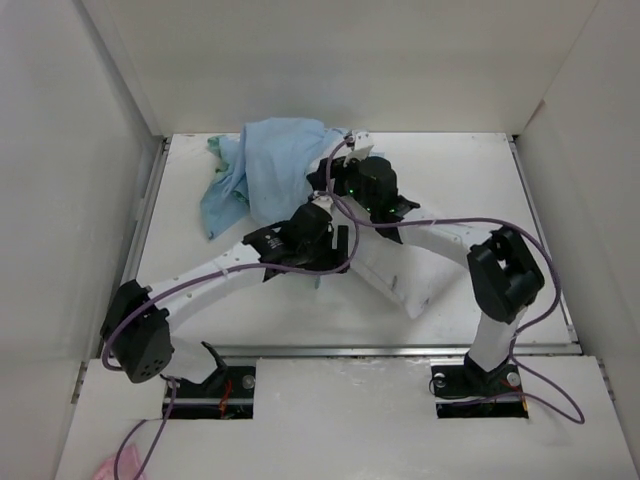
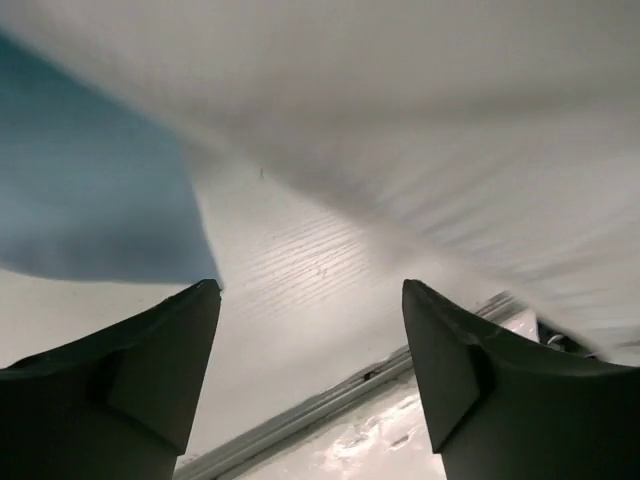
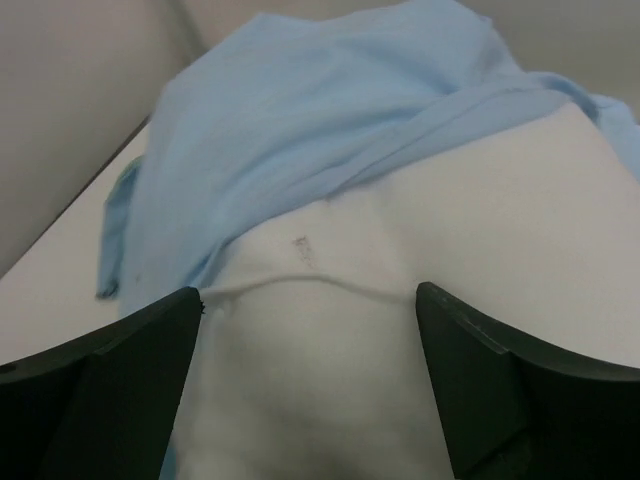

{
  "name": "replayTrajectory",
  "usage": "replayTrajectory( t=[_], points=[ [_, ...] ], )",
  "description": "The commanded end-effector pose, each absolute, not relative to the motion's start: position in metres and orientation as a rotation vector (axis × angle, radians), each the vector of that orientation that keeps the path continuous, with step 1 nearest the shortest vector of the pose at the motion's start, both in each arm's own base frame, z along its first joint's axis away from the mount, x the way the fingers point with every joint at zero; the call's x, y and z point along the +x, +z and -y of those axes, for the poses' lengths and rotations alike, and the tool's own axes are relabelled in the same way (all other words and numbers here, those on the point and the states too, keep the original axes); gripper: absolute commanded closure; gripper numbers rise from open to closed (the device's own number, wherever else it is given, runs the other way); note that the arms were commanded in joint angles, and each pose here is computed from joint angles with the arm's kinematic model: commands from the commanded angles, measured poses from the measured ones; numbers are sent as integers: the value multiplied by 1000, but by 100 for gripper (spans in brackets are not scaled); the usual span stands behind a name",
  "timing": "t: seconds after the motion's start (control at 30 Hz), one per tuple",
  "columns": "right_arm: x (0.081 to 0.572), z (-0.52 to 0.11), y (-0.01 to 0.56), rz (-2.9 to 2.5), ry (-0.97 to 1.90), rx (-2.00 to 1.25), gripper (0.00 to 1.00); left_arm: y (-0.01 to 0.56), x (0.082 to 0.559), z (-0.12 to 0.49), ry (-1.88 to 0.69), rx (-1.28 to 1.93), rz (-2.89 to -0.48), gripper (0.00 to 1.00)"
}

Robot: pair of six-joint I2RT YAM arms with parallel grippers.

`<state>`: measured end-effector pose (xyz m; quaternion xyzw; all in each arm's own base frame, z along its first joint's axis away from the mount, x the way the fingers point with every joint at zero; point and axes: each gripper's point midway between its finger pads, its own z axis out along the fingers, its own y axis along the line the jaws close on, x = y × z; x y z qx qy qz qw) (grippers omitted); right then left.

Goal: Put the pillow into the pillowcase

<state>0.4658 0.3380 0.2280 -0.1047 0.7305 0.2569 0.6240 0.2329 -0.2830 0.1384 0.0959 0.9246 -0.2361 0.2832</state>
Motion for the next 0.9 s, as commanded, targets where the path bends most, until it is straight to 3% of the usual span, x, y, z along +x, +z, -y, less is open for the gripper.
replayTrajectory(
  t=[0.0,0.07,0.27,0.43,0.53,0.73,0.87],
  points=[
    [419,-344,280,-1607,824,-434,1,192,249,277,-536,217,-2384,27],
    [398,-326,308,-1612,852,-519,0,228,274,259,-480,120,-2284,0],
    [443,-235,327,-1762,640,-321,0,267,320,222,-465,-98,-2143,0],
    [487,-183,235,-2039,503,-153,0,234,362,207,-416,-217,-2224,0],
    [486,-180,182,-2157,503,-147,0,202,391,208,-396,-264,-2305,0],
    [407,-224,117,-2307,760,-336,2,173,453,213,-372,-248,-2340,0],
    [328,-281,127,-2267,893,-587,2,197,478,224,-385,-190,-2295,0]
  ],
)
